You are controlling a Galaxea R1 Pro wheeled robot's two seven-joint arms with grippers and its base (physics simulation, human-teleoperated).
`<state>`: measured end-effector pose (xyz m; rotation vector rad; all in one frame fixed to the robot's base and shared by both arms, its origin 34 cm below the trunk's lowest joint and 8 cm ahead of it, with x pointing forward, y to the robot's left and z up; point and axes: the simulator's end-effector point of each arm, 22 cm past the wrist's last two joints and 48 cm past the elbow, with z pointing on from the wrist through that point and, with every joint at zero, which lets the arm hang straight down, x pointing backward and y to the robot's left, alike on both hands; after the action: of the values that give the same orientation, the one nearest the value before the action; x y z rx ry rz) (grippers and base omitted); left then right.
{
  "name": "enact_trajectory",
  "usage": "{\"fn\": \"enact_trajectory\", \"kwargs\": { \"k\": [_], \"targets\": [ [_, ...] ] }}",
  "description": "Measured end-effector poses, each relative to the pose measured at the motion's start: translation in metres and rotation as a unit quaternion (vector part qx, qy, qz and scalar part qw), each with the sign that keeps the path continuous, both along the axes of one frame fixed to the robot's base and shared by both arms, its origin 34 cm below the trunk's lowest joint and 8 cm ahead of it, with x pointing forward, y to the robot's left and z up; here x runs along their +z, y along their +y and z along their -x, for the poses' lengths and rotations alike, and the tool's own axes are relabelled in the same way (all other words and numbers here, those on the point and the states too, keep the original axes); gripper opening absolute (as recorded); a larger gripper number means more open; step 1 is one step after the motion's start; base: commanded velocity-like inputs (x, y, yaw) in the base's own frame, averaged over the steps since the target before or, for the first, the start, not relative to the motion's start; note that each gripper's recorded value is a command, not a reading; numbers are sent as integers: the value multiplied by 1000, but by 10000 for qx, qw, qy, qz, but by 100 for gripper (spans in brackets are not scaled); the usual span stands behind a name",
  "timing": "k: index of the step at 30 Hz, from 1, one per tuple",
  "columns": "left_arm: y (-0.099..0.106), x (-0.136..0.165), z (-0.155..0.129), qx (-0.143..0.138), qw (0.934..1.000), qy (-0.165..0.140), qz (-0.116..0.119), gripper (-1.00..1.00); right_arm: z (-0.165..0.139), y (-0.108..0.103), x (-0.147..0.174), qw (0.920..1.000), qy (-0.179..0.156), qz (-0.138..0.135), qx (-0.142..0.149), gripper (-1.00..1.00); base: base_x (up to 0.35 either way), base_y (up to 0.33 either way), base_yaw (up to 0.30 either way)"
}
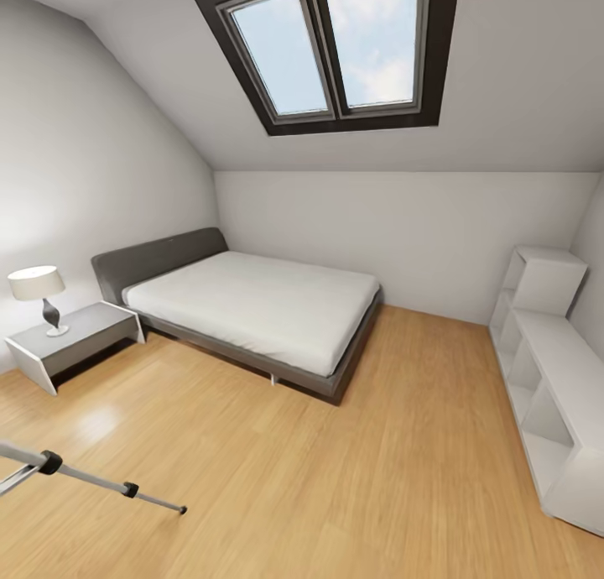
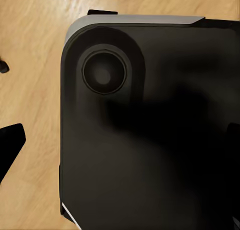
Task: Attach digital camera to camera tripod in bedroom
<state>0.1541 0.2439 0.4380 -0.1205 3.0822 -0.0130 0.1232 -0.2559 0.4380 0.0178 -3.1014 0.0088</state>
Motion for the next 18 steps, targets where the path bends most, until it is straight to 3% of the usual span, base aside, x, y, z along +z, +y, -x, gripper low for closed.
{"fn": "enact_trajectory", "kwargs": {
  "k": [8,18],
  "targets": [
    [0,0,0,3,10000,1,-3,100,0,0,0,10000,1,0,-6,100,163,0,0],
    [0,0,-1,6,10000,-4,-10,100,0,0,0,10000,2,0,-4,100,22,0,0]
  ]
}}
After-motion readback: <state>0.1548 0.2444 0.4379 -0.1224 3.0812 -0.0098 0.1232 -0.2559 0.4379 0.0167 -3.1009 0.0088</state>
